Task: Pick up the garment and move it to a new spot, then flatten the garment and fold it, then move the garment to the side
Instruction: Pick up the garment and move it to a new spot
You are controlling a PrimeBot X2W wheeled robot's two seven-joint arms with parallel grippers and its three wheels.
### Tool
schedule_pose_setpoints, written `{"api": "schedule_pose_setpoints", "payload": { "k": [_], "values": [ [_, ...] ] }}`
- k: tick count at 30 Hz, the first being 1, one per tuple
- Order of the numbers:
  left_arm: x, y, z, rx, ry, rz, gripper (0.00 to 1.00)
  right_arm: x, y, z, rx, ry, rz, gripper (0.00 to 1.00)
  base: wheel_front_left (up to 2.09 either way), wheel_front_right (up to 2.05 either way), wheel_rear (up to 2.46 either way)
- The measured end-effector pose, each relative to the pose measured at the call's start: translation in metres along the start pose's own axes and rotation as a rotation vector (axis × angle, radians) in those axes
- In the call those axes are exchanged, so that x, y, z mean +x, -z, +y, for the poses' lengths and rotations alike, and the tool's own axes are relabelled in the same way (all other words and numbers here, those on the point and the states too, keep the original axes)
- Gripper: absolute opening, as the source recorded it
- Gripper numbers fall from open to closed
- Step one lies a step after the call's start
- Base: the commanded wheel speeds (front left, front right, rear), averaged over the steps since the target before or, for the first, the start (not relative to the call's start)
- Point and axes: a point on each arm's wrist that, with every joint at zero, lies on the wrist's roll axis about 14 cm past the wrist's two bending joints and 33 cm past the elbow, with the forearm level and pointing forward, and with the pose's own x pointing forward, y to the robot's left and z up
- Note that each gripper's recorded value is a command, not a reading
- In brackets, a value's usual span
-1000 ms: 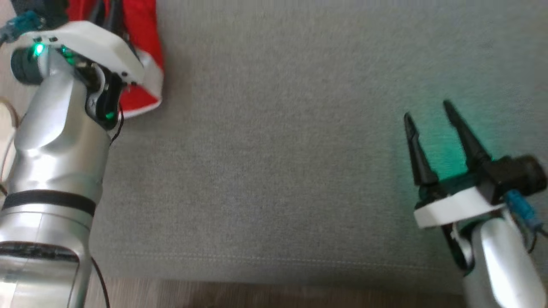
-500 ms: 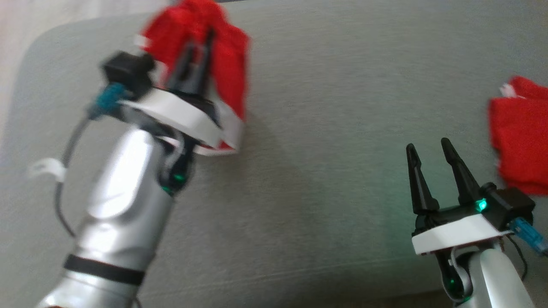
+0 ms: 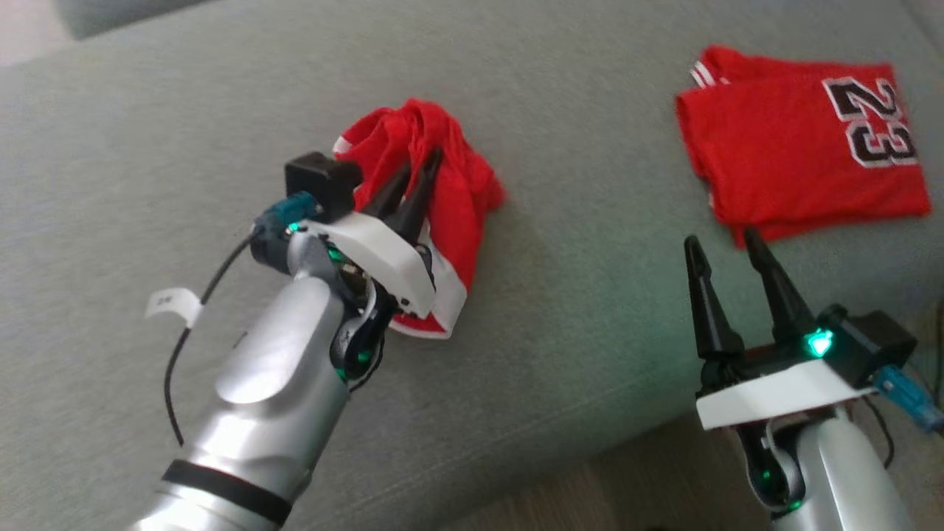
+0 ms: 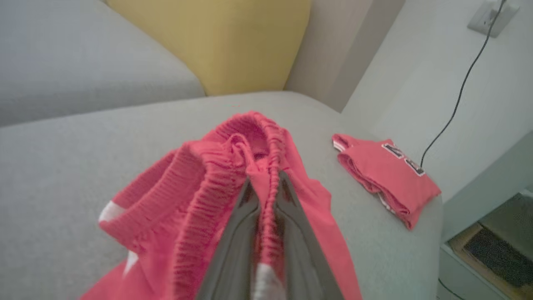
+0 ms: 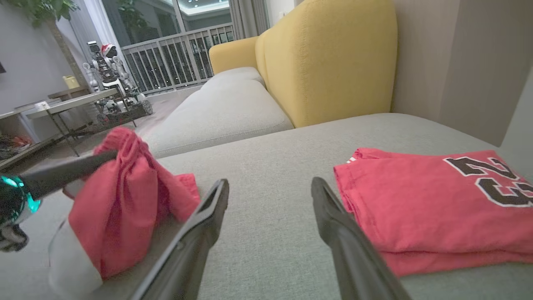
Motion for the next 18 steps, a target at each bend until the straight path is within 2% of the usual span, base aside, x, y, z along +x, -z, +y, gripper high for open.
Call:
{"api": "schedule_pose_setpoints", "payload": {
  "k": [5,6,7,8,13,18],
  "values": [
    [0.011,0.041,-0.008,-0.023,0.048,0.098,0.00,0.001,0.002,-0.011,-0.014,0.034,0.012,1.00,0.00,0.00,0.00],
    [0.013,0.047,-0.010,-0.023,0.060,0.114,0.35,0.001,0.004,-0.014,-0.018,0.042,0.017,1.00,0.00,0.00,0.00],
    [0.015,0.052,-0.013,-0.028,0.071,0.123,0.93,0.001,0.005,-0.016,-0.022,0.049,0.021,1.00,0.00,0.00,0.00],
    [0.017,0.057,-0.018,-0.041,0.095,0.129,1.00,0.000,0.007,-0.019,-0.027,0.058,0.029,1.00,0.00,0.00,0.00],
    [0.013,0.038,-0.032,-0.030,0.120,0.057,1.00,0.002,0.002,-0.011,-0.018,0.035,0.012,1.00,0.00,0.00,0.00],
    [0.000,0.003,-0.019,0.020,-0.005,-0.049,1.00,0.003,-0.002,0.005,-0.002,-0.017,-0.007,1.00,0.00,0.00,0.00]
  ]
}}
